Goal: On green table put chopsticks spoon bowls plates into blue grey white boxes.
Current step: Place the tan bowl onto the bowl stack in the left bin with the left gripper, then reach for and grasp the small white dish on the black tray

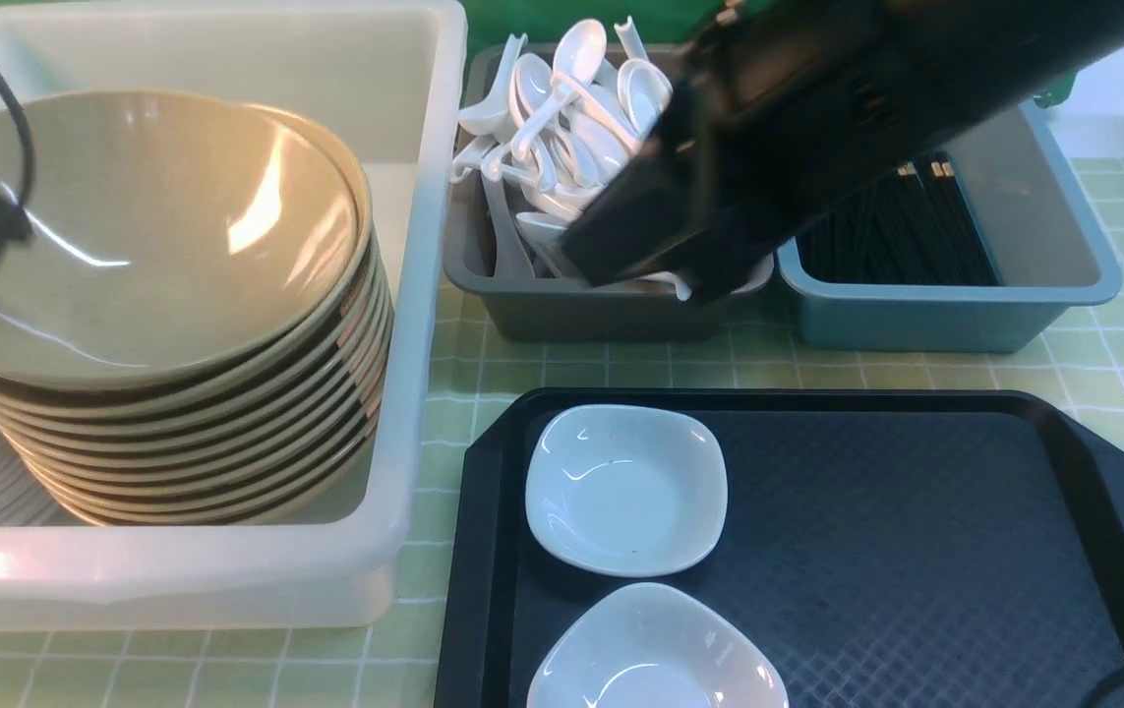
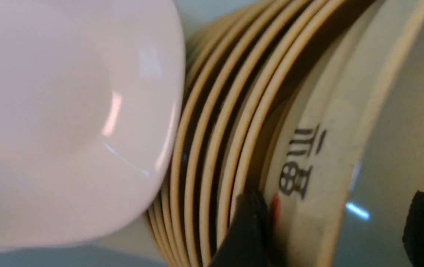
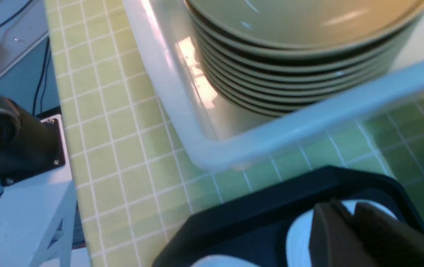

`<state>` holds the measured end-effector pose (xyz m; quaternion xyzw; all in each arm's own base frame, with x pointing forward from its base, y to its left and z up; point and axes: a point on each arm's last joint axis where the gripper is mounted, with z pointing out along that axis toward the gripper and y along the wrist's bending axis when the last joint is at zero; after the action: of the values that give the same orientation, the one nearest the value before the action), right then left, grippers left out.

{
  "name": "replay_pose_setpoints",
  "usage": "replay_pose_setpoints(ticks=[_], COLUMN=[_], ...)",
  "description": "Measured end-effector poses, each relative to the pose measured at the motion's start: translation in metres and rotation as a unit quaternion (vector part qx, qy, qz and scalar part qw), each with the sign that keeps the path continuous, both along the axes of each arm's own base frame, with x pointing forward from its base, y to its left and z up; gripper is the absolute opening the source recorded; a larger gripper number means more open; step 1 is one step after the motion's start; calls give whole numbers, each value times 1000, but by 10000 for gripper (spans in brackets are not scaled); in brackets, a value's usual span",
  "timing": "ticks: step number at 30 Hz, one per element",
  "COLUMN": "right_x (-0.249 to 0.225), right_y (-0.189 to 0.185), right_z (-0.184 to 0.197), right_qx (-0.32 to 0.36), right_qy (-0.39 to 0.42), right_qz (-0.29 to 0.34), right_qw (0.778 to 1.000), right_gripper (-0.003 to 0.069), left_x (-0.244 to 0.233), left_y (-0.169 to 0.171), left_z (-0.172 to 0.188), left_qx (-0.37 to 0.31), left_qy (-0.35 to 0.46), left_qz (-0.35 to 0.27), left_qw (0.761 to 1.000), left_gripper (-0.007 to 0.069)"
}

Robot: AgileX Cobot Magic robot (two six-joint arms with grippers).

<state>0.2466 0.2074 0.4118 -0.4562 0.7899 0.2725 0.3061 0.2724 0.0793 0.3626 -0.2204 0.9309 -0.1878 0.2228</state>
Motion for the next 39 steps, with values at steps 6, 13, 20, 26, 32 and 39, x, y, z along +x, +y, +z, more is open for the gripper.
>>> replay_pose_setpoints(ticks=[6,13,20,26,32,39], right_x=[-9,-15,11,44,65,81], right_y=[-30,-52,-65,-71,-59,-53], right_z=[10,-30,-132,-182,-218,-261], right_qx=[-3,-6,-32,-11,36,59], right_qy=[5,66,230,312,350,379], right_qz=[-35,-125,-288,-346,-344,-365], right_qw=[999,990,929,885,870,848], right_gripper=[92,101,136,240,311,313], left_x=[-14,-48,-89,-101,-108,-107], left_y=[5,-26,-147,-202,-222,-223], left_z=[48,73,34,-21,-38,-37], left_qx=[85,136,76,41,34,28], left_qy=[-53,-104,-206,-226,-220,-223], left_qz=[30,-32,-395,-516,-555,-550], left_qw=[995,985,892,825,801,804], left_gripper=[561,561,561,561,561,561])
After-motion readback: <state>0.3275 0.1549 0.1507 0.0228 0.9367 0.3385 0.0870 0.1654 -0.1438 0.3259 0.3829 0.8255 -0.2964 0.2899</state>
